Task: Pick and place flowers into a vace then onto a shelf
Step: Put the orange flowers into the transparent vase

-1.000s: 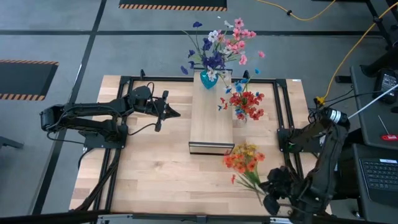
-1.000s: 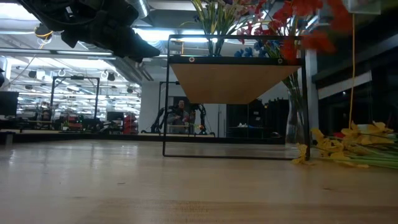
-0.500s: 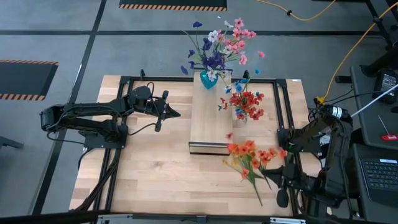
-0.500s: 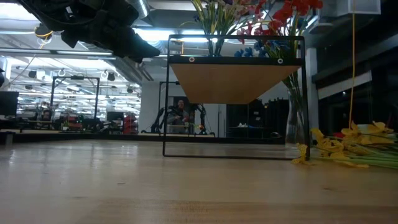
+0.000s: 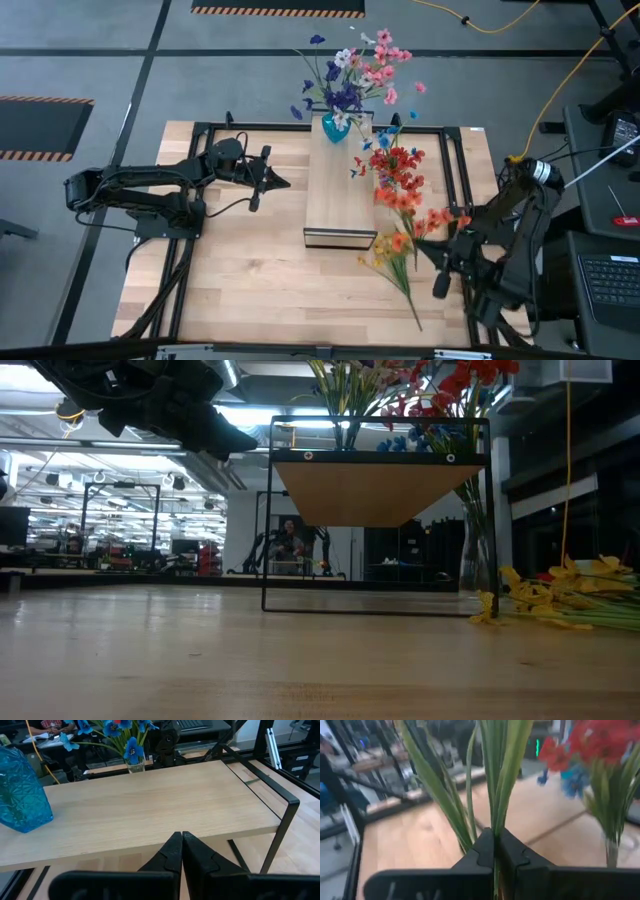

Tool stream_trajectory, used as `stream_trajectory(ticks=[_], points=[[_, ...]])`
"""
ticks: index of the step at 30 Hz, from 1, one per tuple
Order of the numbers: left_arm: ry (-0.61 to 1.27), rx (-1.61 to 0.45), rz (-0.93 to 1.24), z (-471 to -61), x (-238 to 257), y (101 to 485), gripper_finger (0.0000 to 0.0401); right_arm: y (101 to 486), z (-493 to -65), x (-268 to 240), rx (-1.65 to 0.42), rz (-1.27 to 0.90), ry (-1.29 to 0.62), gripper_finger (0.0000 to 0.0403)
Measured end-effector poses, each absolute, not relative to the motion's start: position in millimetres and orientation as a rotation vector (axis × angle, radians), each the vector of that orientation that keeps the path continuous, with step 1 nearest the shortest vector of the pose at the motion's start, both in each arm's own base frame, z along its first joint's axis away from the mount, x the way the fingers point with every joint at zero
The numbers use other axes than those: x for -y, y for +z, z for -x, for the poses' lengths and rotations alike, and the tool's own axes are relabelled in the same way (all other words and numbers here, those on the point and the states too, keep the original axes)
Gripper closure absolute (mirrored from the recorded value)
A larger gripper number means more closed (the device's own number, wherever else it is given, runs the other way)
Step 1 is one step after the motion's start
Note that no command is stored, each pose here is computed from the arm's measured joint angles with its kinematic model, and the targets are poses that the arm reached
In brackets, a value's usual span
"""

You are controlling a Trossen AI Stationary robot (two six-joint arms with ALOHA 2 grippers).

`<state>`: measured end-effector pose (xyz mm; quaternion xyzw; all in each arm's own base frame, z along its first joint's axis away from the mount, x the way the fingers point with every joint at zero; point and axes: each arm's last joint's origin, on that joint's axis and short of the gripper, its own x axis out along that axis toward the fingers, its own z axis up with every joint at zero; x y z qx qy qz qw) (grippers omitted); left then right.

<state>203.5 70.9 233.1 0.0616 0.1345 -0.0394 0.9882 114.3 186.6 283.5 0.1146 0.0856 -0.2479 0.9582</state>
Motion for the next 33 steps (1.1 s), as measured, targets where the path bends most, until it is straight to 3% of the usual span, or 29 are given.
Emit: stream_trajectory(ticks=[10, 16, 33], points=[[-0.079, -0.268, -0.125, -203.5, -71.0, 233.3, 0.0400, 274.9, -90.7, -136.9, 0.028, -0.143, -0.408, 0.0401], [-0.078, -0.268, -0.126, -203.6, -71.0, 233.4, 0.0395, 283.4, -85.7, -127.1, 0.010, -0.042, -0.403, 0.0401], [-0.076, -0.266, -0.124, -203.6, -71.1, 233.6, 0.0395, 324.6, -67.8, -69.9, 0.001, -0.024, -0.468, 0.0401]])
